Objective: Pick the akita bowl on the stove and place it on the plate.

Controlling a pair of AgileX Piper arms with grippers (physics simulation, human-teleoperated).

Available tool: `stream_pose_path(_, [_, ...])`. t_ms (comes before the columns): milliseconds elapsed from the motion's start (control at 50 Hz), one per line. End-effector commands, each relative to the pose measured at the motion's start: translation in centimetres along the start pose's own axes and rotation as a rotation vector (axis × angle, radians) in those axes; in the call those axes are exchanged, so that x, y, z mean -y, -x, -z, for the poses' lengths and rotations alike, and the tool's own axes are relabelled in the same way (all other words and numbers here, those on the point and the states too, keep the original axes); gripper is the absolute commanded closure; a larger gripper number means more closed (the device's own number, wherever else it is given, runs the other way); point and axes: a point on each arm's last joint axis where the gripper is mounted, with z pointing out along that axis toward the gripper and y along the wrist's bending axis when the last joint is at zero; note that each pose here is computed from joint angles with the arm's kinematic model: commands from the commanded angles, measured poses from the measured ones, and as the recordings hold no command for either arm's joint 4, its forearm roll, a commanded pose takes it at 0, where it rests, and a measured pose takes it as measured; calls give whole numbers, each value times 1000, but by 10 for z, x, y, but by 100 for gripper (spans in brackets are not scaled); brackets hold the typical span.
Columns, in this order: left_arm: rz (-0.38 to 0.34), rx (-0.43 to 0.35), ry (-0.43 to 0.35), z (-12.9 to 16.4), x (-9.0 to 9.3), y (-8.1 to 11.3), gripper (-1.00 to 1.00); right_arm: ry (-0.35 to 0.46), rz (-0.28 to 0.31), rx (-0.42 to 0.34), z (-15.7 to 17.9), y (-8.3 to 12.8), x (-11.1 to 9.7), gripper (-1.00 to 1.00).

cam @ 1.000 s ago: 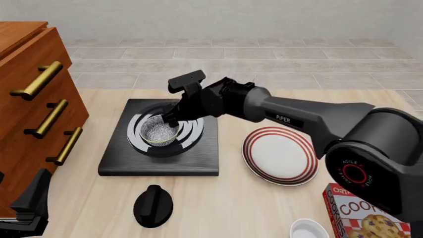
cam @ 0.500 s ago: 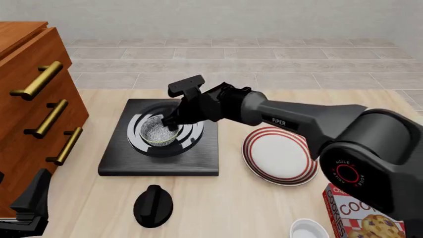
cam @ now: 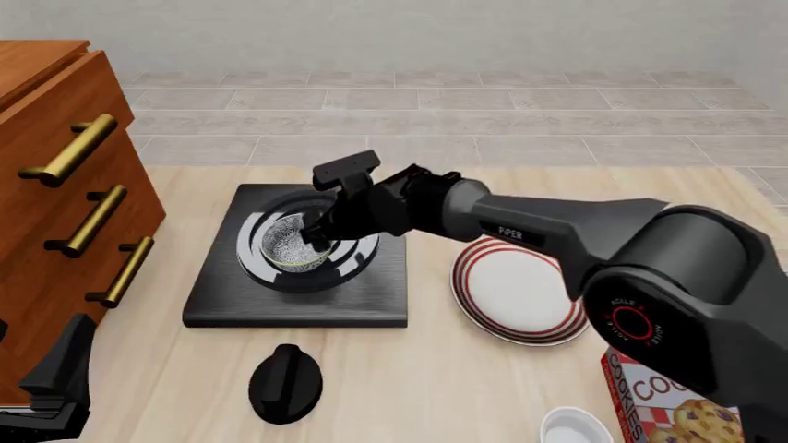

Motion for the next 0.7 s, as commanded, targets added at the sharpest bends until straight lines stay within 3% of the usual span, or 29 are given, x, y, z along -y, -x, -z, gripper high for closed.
stream_pose_path(20, [0, 0, 0, 0, 0, 0, -100, 0, -6, -5, -4, -2, 0, -100])
stream_pose_path(700, [0, 0, 0, 0, 0, 0, -100, -2, -23, -29, -21, -21, 1, -100])
